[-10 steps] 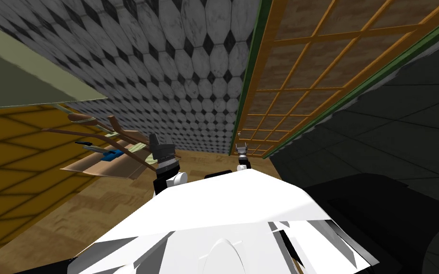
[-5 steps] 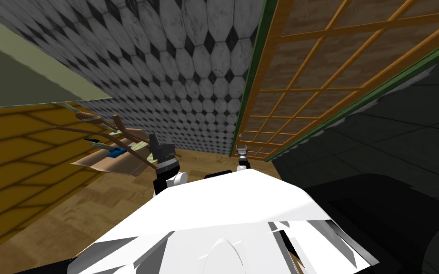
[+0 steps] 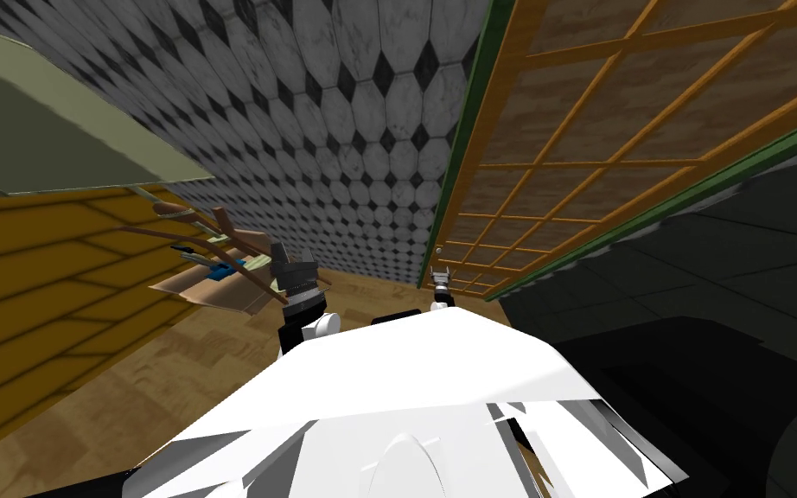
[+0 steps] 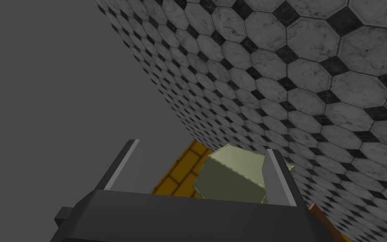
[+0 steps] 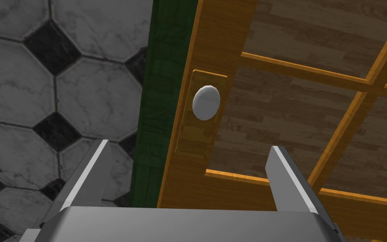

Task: Pull the door open

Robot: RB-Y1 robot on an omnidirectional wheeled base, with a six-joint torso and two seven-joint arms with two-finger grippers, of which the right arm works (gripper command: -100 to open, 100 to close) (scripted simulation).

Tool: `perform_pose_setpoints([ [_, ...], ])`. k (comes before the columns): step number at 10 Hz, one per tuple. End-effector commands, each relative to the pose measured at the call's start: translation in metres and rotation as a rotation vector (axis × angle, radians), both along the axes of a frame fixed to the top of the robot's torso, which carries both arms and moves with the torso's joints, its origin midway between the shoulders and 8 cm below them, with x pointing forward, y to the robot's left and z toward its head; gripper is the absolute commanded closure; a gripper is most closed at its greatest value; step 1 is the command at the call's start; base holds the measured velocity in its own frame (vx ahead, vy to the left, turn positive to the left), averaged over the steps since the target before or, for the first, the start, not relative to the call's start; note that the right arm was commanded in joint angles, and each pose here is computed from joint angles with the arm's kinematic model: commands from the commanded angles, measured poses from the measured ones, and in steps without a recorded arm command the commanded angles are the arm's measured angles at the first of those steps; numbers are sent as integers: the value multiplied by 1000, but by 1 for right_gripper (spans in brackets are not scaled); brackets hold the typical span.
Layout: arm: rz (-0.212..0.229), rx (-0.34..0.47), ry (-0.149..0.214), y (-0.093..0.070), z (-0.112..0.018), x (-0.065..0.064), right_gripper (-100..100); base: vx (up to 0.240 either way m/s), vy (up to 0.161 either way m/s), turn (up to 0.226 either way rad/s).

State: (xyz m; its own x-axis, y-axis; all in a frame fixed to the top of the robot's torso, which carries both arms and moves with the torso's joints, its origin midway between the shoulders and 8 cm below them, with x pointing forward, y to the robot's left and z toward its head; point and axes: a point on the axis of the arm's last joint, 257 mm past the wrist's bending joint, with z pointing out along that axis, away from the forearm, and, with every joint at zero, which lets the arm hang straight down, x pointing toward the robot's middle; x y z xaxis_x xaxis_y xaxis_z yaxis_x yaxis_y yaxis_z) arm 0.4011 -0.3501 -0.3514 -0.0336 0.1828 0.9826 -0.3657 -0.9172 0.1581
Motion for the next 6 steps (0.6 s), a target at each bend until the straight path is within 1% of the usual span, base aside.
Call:
perform_pose_setpoints([
  [1,-15,41,5,-6,-10,-5,-100,59,-79,95],
  [2,-24,62,9,-9,-16,-7,-100,60,-76,95],
  [3,-24,62,9,-9,-16,-7,-100,38,-45,30],
  [4,-32,80,12,-12,-21,-8,-100,19,-32,36],
  [6,-49,116,17,-18,-30,-12,-100,31,-46,78],
])
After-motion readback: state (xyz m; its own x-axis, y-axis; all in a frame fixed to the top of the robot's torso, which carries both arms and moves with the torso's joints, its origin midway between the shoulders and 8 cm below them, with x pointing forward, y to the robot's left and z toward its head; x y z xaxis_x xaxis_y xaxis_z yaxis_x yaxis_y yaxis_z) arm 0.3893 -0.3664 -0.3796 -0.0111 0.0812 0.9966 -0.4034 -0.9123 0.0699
